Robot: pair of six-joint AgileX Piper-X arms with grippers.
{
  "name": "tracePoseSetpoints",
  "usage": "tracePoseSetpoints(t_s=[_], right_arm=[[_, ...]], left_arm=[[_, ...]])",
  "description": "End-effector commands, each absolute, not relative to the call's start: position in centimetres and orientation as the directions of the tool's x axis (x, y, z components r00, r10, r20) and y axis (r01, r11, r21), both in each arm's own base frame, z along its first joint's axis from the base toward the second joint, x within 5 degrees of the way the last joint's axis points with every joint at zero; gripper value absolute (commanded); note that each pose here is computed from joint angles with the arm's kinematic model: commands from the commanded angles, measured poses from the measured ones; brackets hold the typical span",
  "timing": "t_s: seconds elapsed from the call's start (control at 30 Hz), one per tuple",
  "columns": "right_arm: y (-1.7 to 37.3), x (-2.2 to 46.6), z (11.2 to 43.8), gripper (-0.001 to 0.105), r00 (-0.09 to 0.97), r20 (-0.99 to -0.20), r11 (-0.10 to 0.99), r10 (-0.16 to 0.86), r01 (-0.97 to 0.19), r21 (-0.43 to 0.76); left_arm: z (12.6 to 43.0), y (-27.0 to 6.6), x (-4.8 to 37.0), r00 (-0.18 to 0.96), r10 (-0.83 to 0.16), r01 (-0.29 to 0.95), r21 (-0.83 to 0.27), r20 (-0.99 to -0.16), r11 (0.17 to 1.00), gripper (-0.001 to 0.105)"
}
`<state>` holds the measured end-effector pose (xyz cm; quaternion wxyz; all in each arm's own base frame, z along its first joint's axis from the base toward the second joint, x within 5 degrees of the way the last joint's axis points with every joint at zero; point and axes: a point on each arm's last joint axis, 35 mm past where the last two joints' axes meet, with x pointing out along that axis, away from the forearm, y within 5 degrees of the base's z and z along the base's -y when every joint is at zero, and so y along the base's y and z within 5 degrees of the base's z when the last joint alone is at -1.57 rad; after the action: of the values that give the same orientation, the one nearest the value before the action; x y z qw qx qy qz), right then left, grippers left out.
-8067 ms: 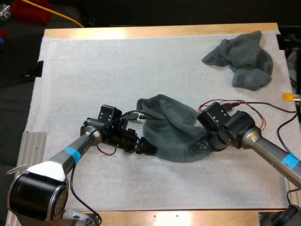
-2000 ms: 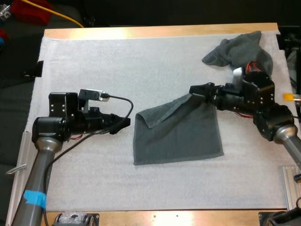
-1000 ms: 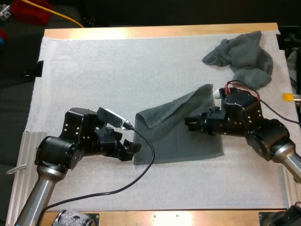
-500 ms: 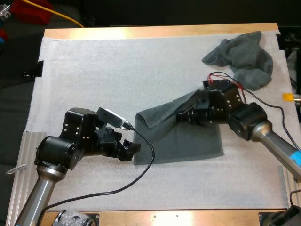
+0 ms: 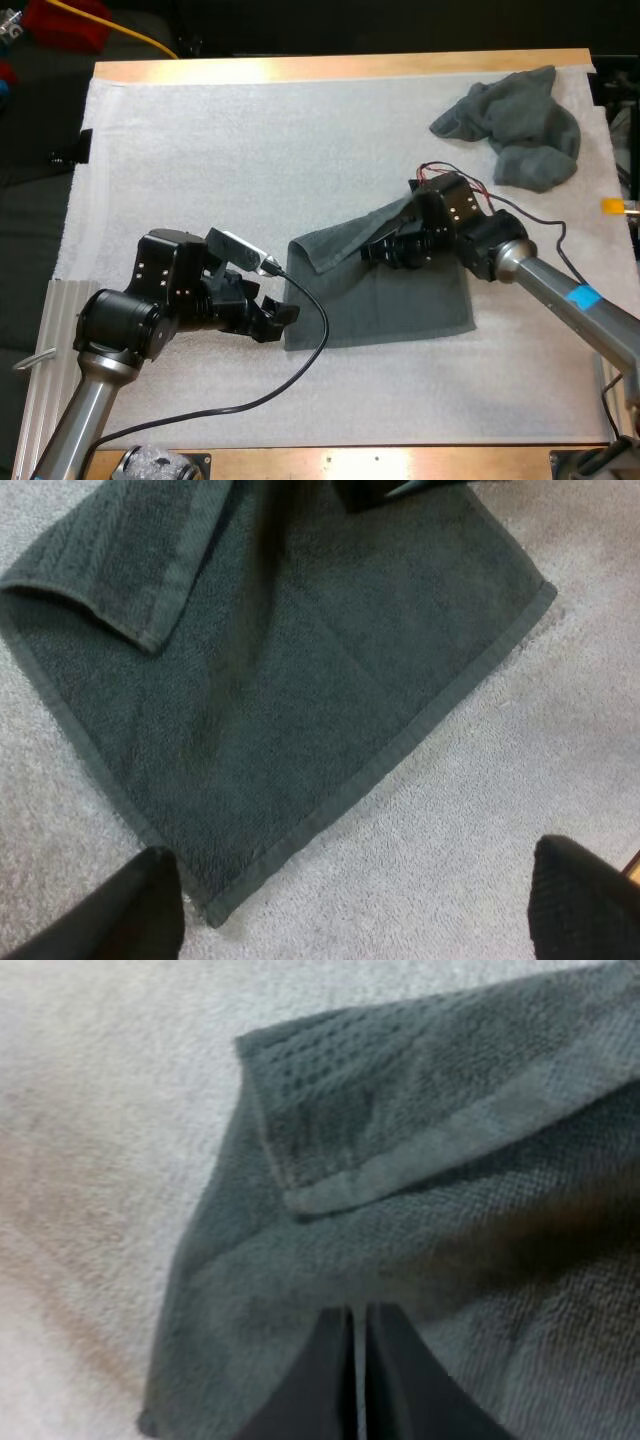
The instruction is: Pick towel from pile, fold and stack
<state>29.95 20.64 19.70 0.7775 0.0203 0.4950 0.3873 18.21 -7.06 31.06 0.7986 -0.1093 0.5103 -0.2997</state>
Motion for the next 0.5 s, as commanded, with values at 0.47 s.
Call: tracePoseSetpoints(t_s=[0.47], right_arm=[[21.6, 31.4, 16.3, 0.001, 0.197, -0.762, 0.703, 0.616, -0.574, 0.420]], left_arm=[[31.4, -7.1, 18.1, 0.312, -0.590, 0.377, -0.473, -0.745, 0.797, 0.069]])
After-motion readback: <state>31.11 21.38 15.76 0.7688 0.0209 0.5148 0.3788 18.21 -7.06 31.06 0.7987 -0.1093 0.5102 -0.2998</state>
